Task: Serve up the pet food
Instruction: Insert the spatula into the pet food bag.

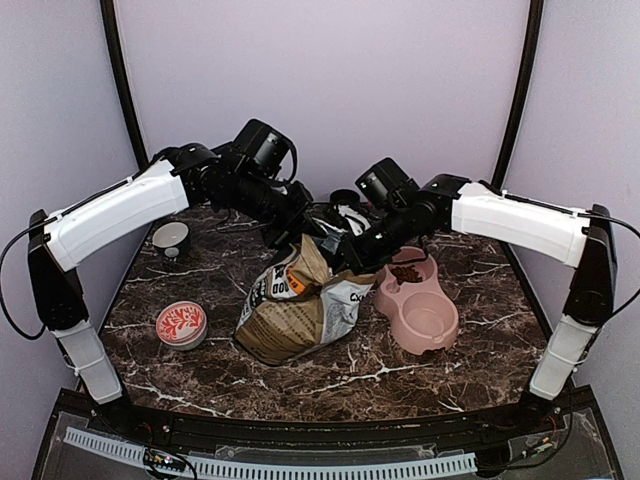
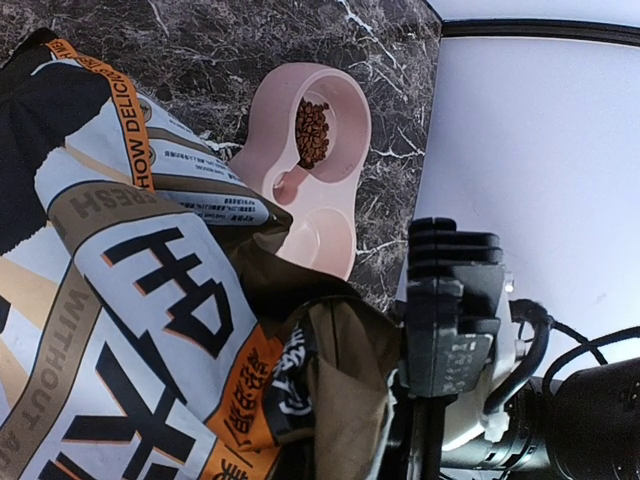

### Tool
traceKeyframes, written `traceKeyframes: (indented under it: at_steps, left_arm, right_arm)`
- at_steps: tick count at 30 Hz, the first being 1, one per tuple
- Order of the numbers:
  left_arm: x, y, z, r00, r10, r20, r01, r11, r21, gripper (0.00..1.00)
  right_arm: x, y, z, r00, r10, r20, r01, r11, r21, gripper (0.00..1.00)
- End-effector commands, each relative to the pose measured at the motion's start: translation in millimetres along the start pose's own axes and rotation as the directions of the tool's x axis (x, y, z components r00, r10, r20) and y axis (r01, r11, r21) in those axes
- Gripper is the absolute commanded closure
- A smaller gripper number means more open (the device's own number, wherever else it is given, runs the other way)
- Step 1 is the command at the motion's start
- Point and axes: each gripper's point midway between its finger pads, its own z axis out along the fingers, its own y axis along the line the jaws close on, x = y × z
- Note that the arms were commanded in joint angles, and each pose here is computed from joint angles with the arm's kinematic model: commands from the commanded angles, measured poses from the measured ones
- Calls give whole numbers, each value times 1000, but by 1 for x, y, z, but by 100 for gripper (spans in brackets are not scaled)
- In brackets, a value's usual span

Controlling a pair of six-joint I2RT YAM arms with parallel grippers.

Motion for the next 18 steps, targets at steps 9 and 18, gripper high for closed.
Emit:
traceKeyframes:
  at_steps: [9,18]
  left_arm:
    - [-5,-22,-33,999,19,46,-24,993,116,100]
    - [-8,-9,-25,998,26,62,-32,996,88,100]
  right_arm:
    - [40,-7,58,989,13,-148,-33,990,-135,100]
    - [33,19,46,993,76,-94,-104,937,-333,100]
